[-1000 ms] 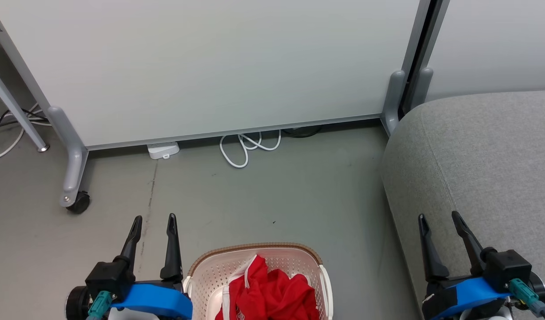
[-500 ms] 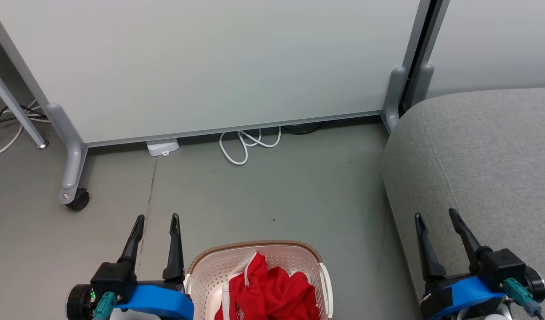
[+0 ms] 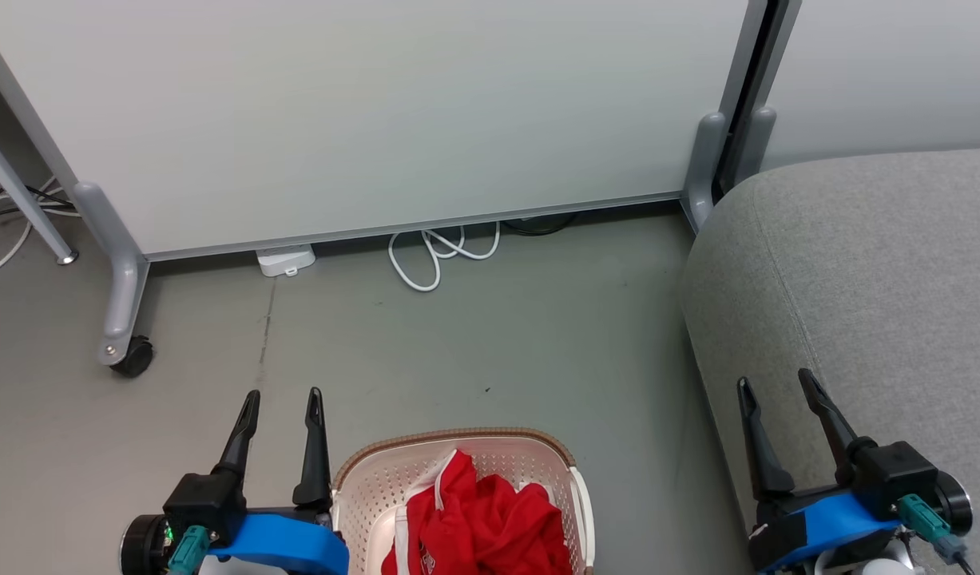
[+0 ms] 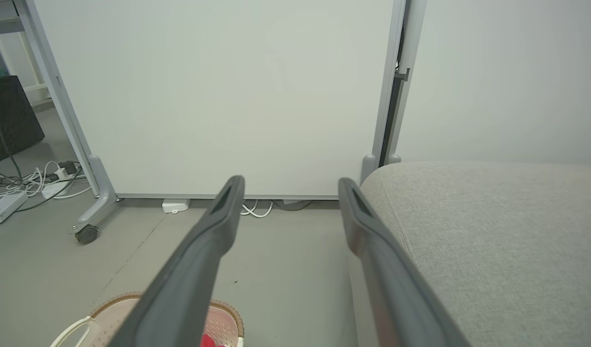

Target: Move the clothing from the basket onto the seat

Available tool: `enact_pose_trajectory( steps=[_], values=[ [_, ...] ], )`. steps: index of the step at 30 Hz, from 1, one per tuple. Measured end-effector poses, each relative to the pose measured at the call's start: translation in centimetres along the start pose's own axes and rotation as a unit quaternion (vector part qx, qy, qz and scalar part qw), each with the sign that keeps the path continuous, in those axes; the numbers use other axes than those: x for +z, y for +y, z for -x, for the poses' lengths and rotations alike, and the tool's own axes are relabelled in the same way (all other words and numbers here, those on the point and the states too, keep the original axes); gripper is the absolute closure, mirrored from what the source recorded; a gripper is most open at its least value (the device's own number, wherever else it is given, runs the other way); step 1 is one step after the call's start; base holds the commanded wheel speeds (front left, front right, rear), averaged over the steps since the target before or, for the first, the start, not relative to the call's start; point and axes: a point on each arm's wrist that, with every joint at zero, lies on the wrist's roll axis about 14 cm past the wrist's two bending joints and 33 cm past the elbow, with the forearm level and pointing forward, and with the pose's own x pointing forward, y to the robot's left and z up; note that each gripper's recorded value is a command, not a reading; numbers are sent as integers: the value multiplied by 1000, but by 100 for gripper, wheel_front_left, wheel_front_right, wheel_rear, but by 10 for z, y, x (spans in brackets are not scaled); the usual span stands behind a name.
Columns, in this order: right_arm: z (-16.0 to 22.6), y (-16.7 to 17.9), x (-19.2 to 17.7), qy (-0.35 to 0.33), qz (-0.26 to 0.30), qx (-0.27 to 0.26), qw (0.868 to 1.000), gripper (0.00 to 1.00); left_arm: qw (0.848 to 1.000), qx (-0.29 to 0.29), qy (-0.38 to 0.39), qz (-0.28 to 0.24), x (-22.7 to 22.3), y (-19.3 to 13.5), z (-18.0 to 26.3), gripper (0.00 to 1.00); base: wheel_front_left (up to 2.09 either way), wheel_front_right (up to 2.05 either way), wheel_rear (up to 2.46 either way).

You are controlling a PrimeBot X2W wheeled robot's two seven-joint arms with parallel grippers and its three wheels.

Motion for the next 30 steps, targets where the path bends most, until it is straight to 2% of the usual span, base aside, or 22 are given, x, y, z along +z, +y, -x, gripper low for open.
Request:
enact_pose_trajectory(
  steps=[6, 16, 23, 30],
  values=[
    [-3, 1, 1, -2, 1, 3, 1000, 0, 999, -7, 32, 10, -21, -5, -7, 0, 0, 0, 0],
    [-3, -16, -9, 14, 6, -20, 1000, 0, 988, -45, 149, 22, -97, -28, -25, 0, 0, 0, 0],
    [-13, -31, -21, 29, 10, -37, 999, 0, 967, -74, 245, 13, -163, -39, -35, 0, 0, 0, 0],
    [-19, -45, -45, 62, 9, -55, 997, 0, 930, -97, 355, 6, -231, -43, -32, 0, 0, 0, 0]
  ],
)
